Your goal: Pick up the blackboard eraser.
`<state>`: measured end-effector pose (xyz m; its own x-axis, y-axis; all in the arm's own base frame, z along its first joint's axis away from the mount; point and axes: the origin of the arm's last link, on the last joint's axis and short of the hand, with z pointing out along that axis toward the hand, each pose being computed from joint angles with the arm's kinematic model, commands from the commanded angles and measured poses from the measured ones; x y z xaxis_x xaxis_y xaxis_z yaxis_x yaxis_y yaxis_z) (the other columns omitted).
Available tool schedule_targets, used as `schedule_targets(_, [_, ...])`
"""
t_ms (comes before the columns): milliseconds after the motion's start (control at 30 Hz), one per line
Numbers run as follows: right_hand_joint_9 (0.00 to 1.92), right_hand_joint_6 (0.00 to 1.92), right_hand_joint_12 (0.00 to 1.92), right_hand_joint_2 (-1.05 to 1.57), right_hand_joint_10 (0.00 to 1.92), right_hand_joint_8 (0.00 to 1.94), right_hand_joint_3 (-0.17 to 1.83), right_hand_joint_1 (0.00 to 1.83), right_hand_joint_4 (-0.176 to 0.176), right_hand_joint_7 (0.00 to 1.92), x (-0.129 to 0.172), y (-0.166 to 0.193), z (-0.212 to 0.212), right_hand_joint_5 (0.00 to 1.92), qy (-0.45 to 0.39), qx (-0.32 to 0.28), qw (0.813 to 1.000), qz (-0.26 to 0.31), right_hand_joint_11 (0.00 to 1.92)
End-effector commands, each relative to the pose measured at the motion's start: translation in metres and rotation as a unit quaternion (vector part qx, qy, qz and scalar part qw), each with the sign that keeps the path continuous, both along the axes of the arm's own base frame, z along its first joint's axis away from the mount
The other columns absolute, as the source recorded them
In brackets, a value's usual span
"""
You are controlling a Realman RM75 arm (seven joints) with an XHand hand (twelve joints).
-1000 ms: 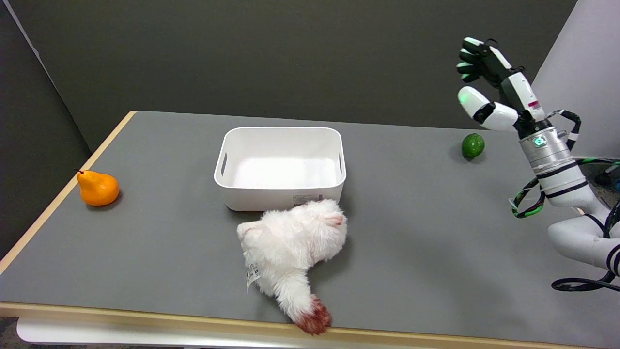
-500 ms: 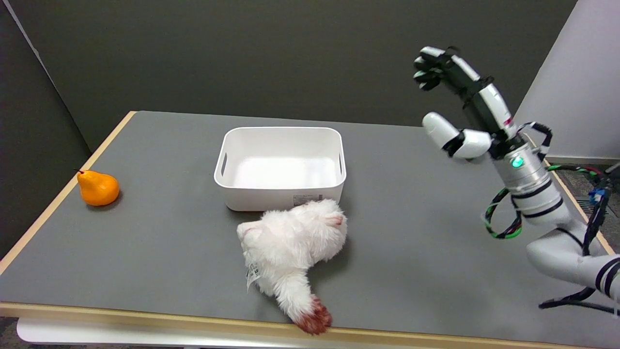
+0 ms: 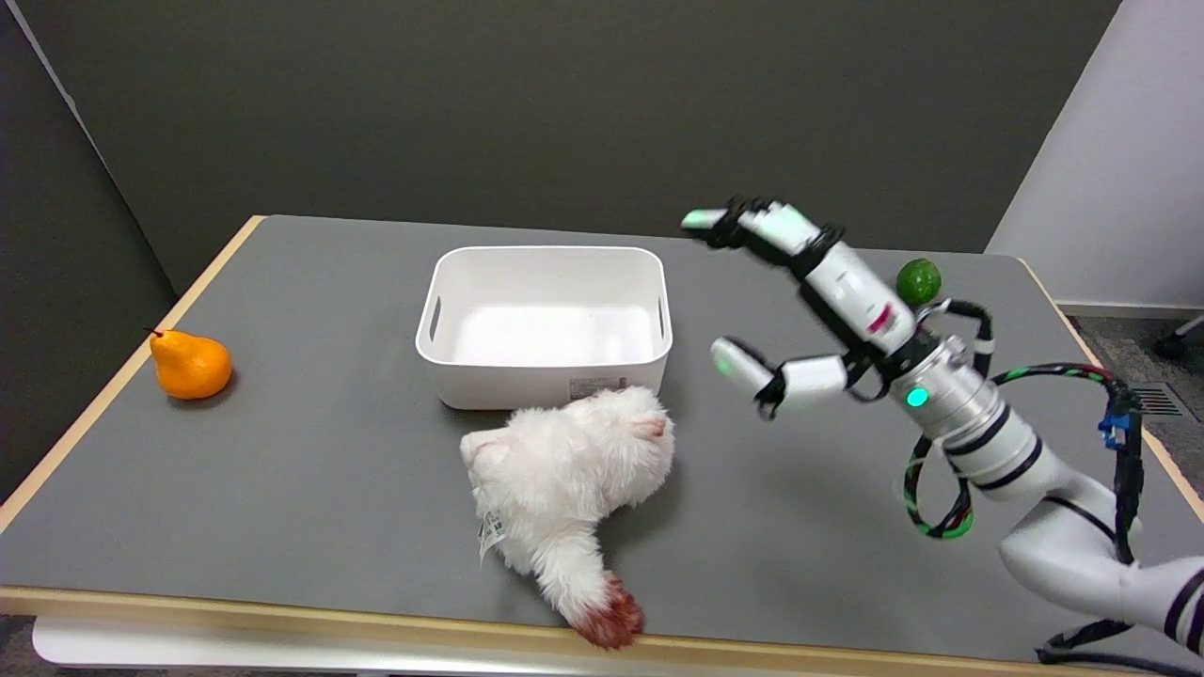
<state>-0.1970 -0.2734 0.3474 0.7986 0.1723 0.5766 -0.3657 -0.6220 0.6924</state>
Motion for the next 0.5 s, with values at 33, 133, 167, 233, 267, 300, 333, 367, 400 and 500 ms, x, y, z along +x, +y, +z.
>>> schedule_targets(33, [0.2,0.47,1.24,0.63,0.83,0.41,0.92,0.69,-0.018,0.3,-0.031,0.05,-0.073,0.26,0.262,-0.027,0.964,-0.027,0.05])
schedule_targets(133, [0.18,0.49,1.18,0.61,0.78,0.43,0.97,0.64,-0.023,0.26,-0.035,0.053,-0.08,0.24,0.26,-0.016,0.965,-0.032,0.04])
schedule_targets(167, [0.17,0.49,1.17,0.61,0.77,0.42,0.97,0.64,-0.026,0.25,-0.037,0.053,-0.084,0.24,0.261,-0.011,0.965,-0.035,0.04])
schedule_targets(233, [0.17,0.48,1.17,0.61,0.77,0.42,0.97,0.64,-0.03,0.25,-0.04,0.054,-0.089,0.24,0.259,-0.004,0.965,-0.04,0.04])
schedule_targets(267, [0.17,0.48,1.17,0.61,0.77,0.42,0.97,0.64,-0.033,0.25,-0.043,0.056,-0.092,0.24,0.255,0.0,0.966,-0.045,0.03])
schedule_targets(300, [0.16,0.48,1.17,0.61,0.77,0.42,0.97,0.64,-0.036,0.25,-0.045,0.056,-0.094,0.23,0.25,0.0,0.967,-0.049,0.03])
schedule_targets(333, [0.16,0.48,1.17,0.61,0.77,0.42,0.97,0.64,-0.037,0.24,-0.046,0.057,-0.095,0.23,0.246,-0.001,0.968,-0.051,0.03])
schedule_targets(367, [0.16,0.48,1.17,0.61,0.77,0.42,0.97,0.65,-0.038,0.24,-0.048,0.058,-0.096,0.23,0.242,-0.002,0.969,-0.053,0.03])
schedule_targets(400, [0.16,0.48,1.17,0.62,0.77,0.42,0.97,0.65,-0.04,0.24,-0.049,0.059,-0.097,0.23,0.239,-0.003,0.969,-0.054,0.03])
schedule_targets(500, [0.16,0.48,1.17,0.62,0.77,0.42,0.98,0.66,-0.044,0.24,-0.049,0.059,-0.097,0.23,0.23,-0.008,0.972,-0.056,0.03])
